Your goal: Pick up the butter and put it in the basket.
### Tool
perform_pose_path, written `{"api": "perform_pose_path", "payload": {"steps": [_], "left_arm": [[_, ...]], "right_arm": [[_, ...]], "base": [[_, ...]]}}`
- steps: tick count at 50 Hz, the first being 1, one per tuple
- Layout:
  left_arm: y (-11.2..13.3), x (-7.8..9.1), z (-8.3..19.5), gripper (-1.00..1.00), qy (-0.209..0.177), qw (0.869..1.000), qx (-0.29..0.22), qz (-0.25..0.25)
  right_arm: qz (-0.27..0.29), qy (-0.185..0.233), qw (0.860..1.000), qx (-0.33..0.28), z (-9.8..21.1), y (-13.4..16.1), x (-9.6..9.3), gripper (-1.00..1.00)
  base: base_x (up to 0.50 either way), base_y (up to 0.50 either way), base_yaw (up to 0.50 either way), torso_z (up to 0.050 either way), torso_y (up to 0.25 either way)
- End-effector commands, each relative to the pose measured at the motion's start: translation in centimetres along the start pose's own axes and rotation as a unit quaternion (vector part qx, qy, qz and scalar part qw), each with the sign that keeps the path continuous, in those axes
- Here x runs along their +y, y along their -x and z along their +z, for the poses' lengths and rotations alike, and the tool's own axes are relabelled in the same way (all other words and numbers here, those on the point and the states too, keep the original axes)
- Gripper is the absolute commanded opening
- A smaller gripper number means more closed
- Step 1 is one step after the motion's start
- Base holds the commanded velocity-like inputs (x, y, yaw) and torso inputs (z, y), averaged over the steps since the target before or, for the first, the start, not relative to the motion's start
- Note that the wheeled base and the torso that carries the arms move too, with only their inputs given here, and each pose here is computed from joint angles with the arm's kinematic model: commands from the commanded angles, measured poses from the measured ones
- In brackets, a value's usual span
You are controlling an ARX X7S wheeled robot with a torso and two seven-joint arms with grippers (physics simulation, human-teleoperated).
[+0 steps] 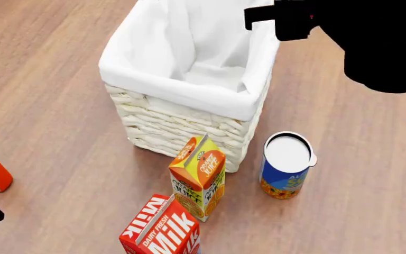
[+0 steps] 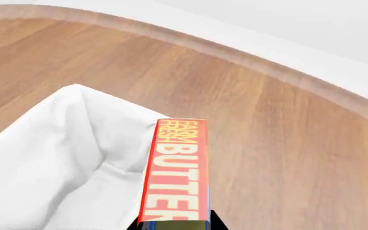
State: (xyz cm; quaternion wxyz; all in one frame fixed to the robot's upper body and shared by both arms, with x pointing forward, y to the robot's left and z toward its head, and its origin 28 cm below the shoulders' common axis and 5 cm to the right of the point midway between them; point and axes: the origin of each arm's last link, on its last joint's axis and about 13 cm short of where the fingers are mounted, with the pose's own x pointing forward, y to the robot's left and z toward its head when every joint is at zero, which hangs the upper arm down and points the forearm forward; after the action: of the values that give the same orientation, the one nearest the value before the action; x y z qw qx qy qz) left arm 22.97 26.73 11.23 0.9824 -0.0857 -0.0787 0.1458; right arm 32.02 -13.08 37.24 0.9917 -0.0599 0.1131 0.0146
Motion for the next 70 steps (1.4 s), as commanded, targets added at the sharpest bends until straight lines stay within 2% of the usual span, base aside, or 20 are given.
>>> {"api": "perform_pose_path", "payload": {"steps": [1,14,27,42,70], "left_arm": [[-0.1,0.0,0.0,1.00,0.003,1.000,0.000,0.001],[0.0,0.1,0.1,1.00,0.002,1.000,0.000,0.001],[-0.1,0.2,0.3,1.00,0.004,1.000,0.000,0.006],[0.1,0.2,0.5,1.00,0.007,1.000,0.000,0.008],[0.5,0.3,0.6,1.00,0.006,1.000,0.005,0.007]], "right_arm": [[0.044,0.032,0.998,-0.018,2.1,-1.9,1.7,-1.00],[0.119,0.057,0.991,0.000,2.2,-3.2,3.4,-1.00],[0.176,0.063,0.982,0.016,1.8,-4.0,4.4,-1.00],[0.184,0.041,0.982,0.033,0.4,-5.3,4.5,-1.00],[0.187,0.014,0.980,0.059,0.2,-8.2,5.1,-1.00]], "base": [[0.00,0.00,0.00,0.010,0.000],[0.00,0.00,0.00,0.000,0.002],[0.00,0.00,0.00,0.001,0.002],[0.00,0.00,0.00,0.000,0.001],[0.00,0.00,0.00,0.001,0.001]]}}
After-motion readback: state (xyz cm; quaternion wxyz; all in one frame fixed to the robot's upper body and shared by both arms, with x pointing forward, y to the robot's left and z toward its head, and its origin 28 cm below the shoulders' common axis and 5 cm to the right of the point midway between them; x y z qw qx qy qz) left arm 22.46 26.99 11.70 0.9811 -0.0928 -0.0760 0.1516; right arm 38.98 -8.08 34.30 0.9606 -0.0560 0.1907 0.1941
